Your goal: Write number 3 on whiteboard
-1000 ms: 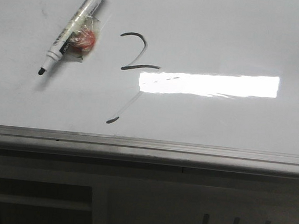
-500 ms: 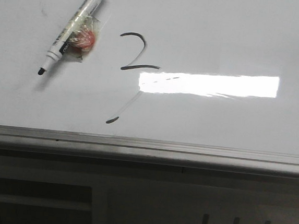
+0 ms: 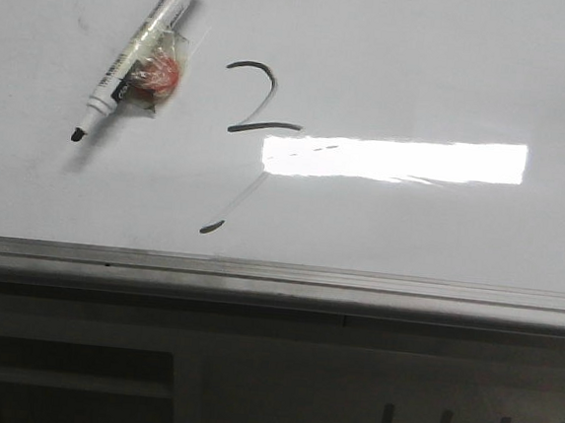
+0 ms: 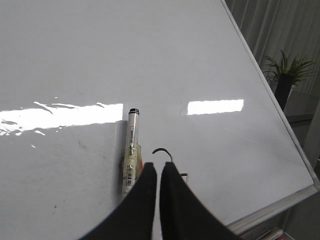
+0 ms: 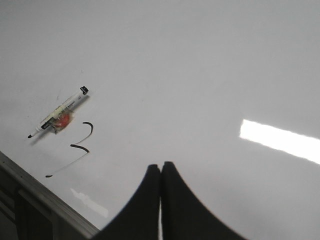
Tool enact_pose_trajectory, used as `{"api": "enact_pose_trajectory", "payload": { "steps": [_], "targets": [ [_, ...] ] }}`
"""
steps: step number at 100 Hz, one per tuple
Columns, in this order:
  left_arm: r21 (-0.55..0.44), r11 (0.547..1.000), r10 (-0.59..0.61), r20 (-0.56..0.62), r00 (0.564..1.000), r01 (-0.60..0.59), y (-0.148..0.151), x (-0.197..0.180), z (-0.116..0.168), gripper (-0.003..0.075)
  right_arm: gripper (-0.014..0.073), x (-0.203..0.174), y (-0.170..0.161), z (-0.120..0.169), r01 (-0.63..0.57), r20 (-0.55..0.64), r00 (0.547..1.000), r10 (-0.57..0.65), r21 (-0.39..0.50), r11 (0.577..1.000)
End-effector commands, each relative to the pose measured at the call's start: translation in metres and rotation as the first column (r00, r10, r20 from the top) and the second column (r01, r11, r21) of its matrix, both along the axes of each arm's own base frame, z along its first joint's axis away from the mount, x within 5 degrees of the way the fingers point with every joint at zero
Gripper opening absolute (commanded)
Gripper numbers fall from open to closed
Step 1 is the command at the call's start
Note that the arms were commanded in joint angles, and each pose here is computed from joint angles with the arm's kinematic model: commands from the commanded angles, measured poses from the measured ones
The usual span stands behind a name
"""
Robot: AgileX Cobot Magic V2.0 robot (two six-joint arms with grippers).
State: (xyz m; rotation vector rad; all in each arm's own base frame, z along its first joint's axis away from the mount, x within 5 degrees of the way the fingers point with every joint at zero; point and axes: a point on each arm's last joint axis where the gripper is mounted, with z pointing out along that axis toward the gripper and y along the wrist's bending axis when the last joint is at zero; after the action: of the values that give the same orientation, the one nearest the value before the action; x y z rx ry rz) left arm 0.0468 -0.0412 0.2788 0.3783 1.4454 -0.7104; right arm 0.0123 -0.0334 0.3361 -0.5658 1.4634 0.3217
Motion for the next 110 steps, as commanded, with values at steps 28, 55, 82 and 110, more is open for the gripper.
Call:
{"api": "enact_pose_trajectory", "payload": {
  "steps": [28,55,82,110],
  "targets": [
    [0.036,0.995,0.091,0.08,0.993,-0.094,0.006,0.005,-0.001,-0.002,-0.0066,-0.003,-0.003,0.012,0.0,0.088,0.996,-0.003,0.034,0.999],
    [0.219,0.929,0.247,0.235,0.94,-0.298,0.016,0.005,-0.031,-0.002,-0.0066,-0.003,-0.003,0.012,0.0,0.088,0.996,-0.003,0.034,0.999],
    [0.209,0.837,0.494,0.111,0.862,-0.506,0.031,0.01,-0.078,-0.002,-0.0066,-0.003,-0.003,0.012,0.0,0.088,0.996,-0.003,0.034,0.999],
    [0.378,0.773,0.581,-0.1,0.808,-0.509,0.037,0.008,-0.102,-0.002,-0.0066,-0.003,-0.003,0.012,0.0,0.088,0.996,-0.003,0.034,0.999]
  ]
}}
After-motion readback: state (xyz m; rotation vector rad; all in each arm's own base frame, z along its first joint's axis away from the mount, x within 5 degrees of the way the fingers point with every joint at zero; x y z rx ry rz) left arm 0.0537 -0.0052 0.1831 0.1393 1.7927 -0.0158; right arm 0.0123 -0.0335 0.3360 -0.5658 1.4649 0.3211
